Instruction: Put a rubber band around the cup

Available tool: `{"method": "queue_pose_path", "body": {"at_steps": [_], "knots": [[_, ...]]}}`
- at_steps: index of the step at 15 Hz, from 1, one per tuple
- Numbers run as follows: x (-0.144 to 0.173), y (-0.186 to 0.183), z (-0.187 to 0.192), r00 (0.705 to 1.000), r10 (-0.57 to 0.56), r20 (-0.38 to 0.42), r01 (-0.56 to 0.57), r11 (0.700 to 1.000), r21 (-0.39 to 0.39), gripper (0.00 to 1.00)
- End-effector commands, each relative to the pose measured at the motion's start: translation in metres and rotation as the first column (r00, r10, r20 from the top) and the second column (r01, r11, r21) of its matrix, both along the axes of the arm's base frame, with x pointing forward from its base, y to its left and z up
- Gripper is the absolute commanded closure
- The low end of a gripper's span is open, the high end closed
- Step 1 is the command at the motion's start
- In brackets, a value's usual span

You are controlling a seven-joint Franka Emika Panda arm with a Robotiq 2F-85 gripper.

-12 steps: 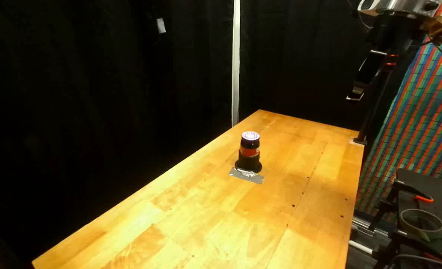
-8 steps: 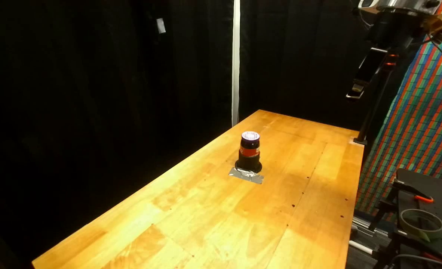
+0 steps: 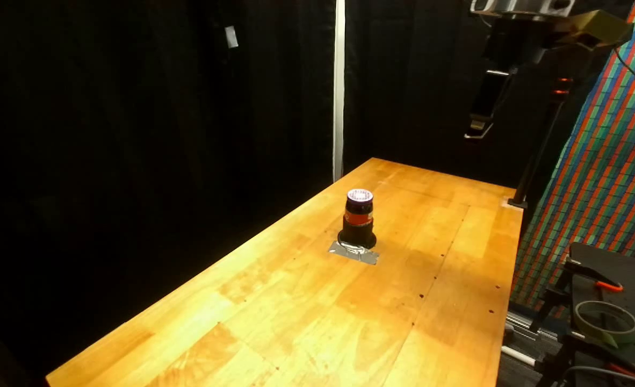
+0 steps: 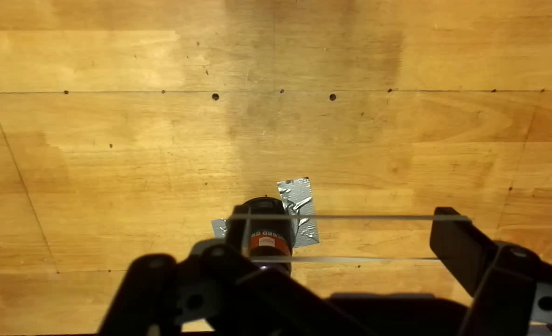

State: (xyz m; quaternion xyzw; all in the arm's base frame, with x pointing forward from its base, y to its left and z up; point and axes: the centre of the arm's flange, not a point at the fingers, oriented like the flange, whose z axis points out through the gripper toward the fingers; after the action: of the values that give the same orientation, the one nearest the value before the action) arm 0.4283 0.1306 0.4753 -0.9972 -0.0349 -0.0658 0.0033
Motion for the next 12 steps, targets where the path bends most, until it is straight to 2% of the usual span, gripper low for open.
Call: {"method": "queue_pose_path", "body": {"at_steps": [1,7,12], "knots": [[0.088,0.021,0.008,0.998,-0.04,-0.048,0.035,0.995,-0.092,0.0],[0.199,0.02,-0.033,0.999,-0.053,-0.007,0.052,0.996,-0.078,0.0],[0.285,-0.004,-0.088,0.996,-0.088,-0.034,0.086,0.994,-0.067,0.0]]}}
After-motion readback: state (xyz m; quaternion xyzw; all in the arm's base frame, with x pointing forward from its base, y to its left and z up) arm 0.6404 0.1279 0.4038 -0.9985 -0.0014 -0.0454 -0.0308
